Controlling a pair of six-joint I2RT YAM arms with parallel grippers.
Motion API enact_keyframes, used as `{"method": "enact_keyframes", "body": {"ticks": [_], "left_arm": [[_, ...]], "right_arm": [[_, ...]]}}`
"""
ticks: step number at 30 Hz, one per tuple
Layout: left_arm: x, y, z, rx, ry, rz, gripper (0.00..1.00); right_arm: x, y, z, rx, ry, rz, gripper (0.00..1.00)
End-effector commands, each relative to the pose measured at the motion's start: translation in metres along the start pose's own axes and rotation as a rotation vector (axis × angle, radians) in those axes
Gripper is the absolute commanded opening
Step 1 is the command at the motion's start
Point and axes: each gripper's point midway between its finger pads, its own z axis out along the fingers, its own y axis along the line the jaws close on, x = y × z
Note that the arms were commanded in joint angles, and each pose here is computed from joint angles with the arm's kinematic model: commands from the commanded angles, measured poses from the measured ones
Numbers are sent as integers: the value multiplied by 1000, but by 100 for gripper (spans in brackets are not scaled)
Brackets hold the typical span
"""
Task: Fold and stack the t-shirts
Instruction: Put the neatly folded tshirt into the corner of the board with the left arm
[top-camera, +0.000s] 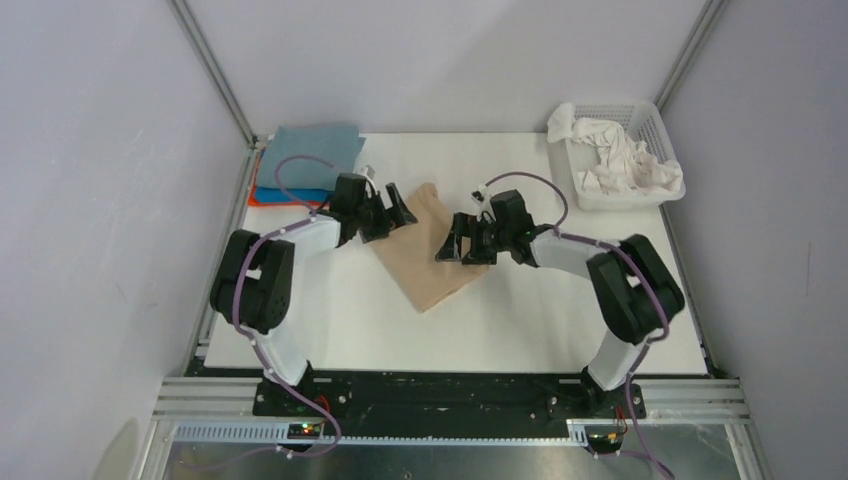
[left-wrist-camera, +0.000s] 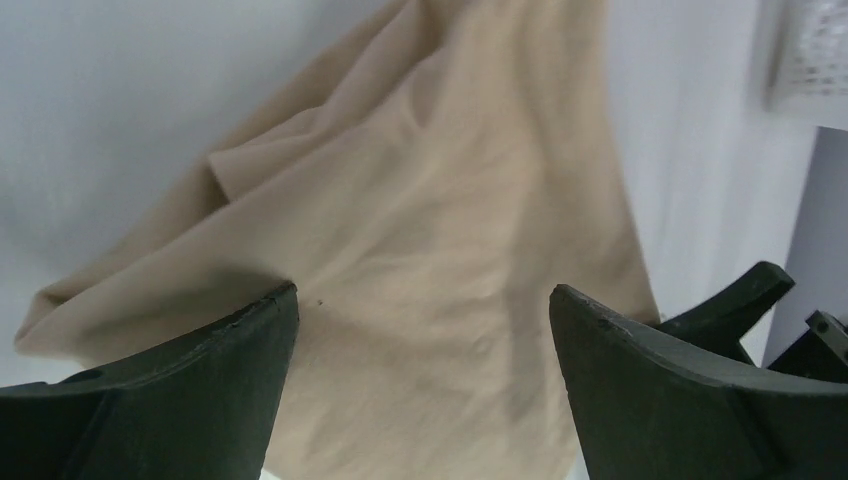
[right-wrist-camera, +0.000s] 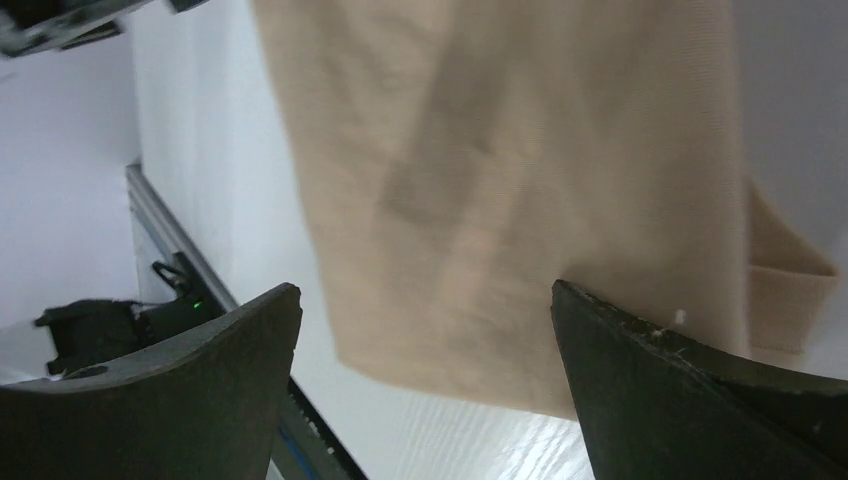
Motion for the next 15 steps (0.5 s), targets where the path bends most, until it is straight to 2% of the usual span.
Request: {"method": "enact_keyframes", "body": {"ticks": [1,5,10,15], "left_arm": [[5,14,6,-19,-13,-7,100],[26,34,-1,-81,-4,-45,100],[75,54,-18,-142,45,-111,100],[113,25,-38,-117,28,-154,100]], "right_arm": [[-27,-20,17,56,-38,19,99],[-39,-49,24,153,-40,13,99],[-62,-66,31,188,-30,-17,99],[-71,-68,51,162,6,-19,99]]}}
